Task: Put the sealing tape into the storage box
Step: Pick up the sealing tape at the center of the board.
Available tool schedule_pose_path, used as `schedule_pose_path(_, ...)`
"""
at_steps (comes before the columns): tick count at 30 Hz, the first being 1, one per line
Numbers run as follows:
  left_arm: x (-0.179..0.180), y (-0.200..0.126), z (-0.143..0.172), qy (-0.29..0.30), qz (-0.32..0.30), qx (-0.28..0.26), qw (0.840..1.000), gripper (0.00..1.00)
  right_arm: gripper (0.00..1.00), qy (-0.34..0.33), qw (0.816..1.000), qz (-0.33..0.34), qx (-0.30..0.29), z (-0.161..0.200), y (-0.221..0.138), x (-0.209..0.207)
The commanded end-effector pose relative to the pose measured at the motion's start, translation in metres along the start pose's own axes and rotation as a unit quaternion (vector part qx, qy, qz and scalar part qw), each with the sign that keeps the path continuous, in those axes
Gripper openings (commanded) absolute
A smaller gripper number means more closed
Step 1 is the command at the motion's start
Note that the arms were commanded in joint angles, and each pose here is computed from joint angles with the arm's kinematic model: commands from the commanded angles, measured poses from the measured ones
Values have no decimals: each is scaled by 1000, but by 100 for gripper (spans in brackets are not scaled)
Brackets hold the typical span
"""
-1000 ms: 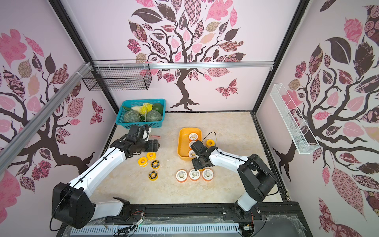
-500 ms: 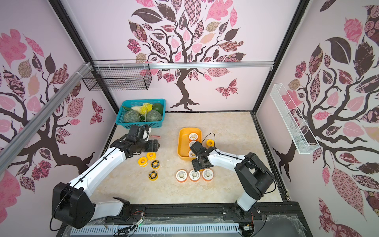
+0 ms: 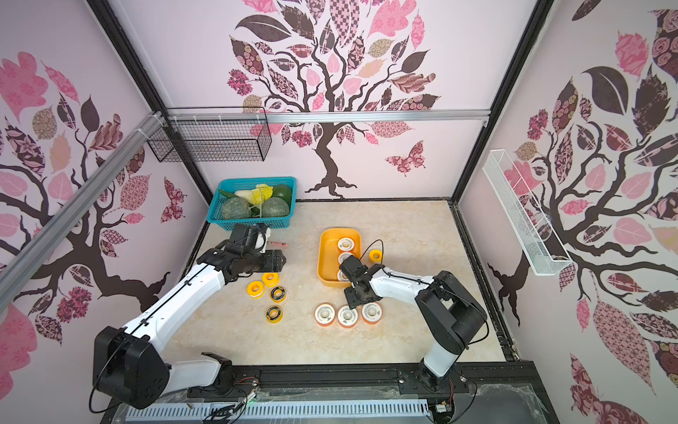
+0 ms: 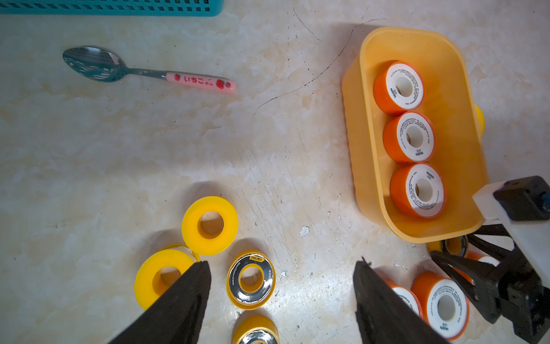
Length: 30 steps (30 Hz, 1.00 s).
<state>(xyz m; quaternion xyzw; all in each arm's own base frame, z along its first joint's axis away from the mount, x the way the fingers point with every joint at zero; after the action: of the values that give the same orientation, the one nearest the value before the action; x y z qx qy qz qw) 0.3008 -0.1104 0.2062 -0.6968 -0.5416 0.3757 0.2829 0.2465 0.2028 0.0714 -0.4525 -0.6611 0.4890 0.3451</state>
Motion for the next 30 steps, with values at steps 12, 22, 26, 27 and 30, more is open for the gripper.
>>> schedule_pose_path(12,-1,-2,-7,0,3,-6,1000,81,62,21,999,17,-17,-4,0,-3)
schedule_pose_path(22,-2,-2,-7,-1,6,-5,1000,80,58,41,998,21,-32,-3,-16,-18)
schedule_pose_path(26,-2,-2,-7,0,6,-5,1000,80,59,59,997,23,-35,-2,-23,-31)
schedule_pose_path(27,-2,-2,-7,0,6,-5,1000,80,59,64,997,23,-35,-1,-24,-35)
schedule_pose_path(30,-2,-2,-7,-1,6,-3,1000,80,59,86,995,15,-38,-2,-30,-48)
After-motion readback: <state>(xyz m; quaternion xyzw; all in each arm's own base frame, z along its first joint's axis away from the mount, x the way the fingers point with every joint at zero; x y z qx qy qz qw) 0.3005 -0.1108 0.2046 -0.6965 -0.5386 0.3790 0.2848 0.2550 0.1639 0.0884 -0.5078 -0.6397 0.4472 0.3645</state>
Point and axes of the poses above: each gripper's point midway between its finger pads, its own y axis out along the fingers, its own x axis along the line the jaws close on, z = x × y, the point moved 5 cm from there along -y, back along the fingers, and after that the axes turned 1 degree about -y, right-handed, at the moved point
